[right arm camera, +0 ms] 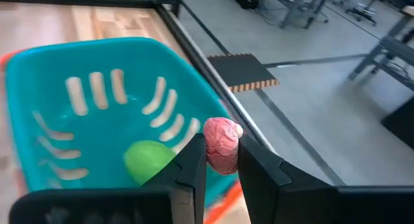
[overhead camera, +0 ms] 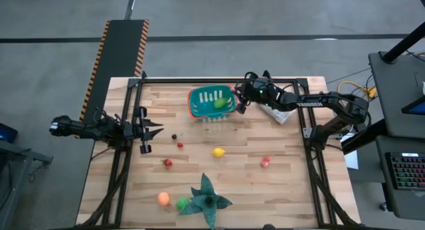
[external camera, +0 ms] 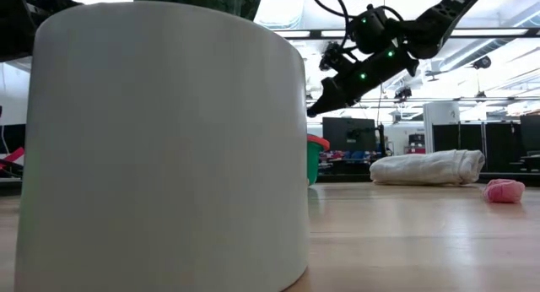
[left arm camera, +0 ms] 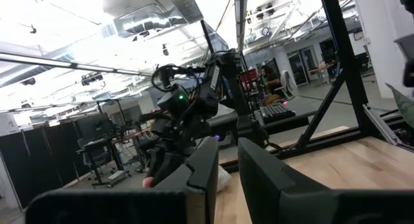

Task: Pick and placing Produce into tupperware
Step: Put the peach toy into the bin

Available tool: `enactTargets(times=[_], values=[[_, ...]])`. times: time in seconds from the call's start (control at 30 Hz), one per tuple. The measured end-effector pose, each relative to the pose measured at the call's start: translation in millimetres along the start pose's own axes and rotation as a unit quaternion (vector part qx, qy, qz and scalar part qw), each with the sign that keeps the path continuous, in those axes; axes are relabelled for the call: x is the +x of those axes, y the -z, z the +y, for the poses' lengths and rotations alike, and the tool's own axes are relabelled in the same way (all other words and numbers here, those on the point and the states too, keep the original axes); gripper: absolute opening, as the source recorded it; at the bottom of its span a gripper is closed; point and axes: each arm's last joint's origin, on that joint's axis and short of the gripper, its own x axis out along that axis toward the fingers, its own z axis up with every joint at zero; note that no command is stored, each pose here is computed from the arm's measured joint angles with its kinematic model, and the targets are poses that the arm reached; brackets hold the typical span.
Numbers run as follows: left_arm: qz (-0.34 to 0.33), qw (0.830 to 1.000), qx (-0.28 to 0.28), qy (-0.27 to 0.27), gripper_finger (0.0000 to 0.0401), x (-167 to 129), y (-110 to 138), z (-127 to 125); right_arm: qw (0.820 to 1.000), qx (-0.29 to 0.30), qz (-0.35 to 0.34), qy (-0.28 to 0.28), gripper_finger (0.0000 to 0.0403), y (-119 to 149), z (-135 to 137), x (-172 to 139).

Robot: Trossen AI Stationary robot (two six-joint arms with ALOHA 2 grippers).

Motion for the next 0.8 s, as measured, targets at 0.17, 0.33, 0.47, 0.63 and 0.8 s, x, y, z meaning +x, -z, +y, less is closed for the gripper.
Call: enactTargets(times=[0.17, 0.33, 0.47, 0.63, 0.8], values=[[0.001, 1.000, 0.000, 0.001, 0.0046, 0, 0, 0, 1.000, 0.011, 0.007, 0.026, 0.0068, 5, -17, 1], [0.001, 1.000, 0.000, 0.001, 0.0046, 0, 0, 0, 0.998, 0.022, 0.014, 0.050, 0.0068, 9, -34, 1], [0.004, 1.000, 0.001, 0.002, 0.0046, 0, 1, -1, 0.997, 0.029, 0.018, 0.067, 0.0068, 12, -45, 0], [0.003, 1.000, 0.001, 0.002, 0.0046, 0, 1, -1, 0.995, 0.038, 0.024, 0.086, 0.0068, 16, -58, -1], [0.003, 1.000, 0.001, 0.002, 0.0046, 0, 1, -1, 0.993, 0.046, 0.029, 0.105, 0.0068, 21, -70, -3]])
